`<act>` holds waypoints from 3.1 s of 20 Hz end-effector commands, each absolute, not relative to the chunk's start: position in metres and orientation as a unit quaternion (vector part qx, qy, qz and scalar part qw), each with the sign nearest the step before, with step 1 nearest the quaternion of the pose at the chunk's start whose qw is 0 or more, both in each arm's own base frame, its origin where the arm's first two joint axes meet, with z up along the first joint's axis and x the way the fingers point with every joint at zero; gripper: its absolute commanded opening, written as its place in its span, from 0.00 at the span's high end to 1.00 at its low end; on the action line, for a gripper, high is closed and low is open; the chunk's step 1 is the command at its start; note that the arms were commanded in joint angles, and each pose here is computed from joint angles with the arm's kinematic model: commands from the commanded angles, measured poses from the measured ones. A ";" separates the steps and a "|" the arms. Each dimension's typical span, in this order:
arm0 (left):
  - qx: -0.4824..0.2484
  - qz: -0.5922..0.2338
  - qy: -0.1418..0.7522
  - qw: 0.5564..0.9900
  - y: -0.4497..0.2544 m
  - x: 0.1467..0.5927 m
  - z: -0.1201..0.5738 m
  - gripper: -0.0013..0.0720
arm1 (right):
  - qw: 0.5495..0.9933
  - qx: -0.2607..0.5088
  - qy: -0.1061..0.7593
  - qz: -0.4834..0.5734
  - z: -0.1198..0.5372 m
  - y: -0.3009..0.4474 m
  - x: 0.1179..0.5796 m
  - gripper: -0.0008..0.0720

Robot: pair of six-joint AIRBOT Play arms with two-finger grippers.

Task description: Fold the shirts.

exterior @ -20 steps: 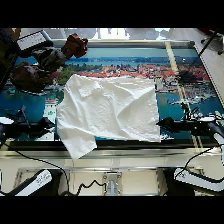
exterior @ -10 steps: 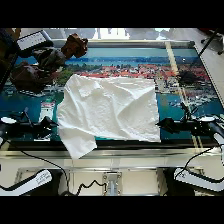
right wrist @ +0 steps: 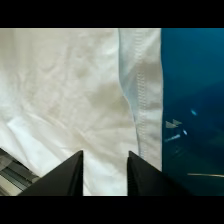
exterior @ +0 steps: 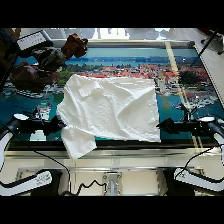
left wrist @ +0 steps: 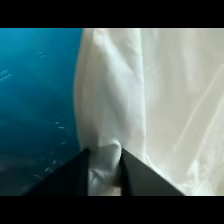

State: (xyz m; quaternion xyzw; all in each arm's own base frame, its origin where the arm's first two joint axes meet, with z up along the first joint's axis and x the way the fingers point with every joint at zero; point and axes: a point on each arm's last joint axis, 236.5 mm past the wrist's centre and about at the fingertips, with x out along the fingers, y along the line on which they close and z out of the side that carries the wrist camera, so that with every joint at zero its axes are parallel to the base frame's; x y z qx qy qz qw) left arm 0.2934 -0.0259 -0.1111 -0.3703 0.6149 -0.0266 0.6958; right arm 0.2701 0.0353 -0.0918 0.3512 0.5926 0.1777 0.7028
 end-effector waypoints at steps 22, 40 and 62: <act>-0.375 -0.037 0.627 0.682 -0.037 0.289 -0.113 0.95 | 0.645 0.320 0.682 0.127 -0.113 0.037 0.232 0.43; -0.371 -0.085 0.621 0.685 -0.051 0.290 -0.103 0.96 | 0.677 0.292 0.658 0.151 -0.114 0.053 0.252 0.96; -0.014 -0.333 0.042 0.942 -0.134 0.228 0.456 0.96 | 0.970 -0.245 -0.002 -0.004 0.455 0.016 0.189 0.96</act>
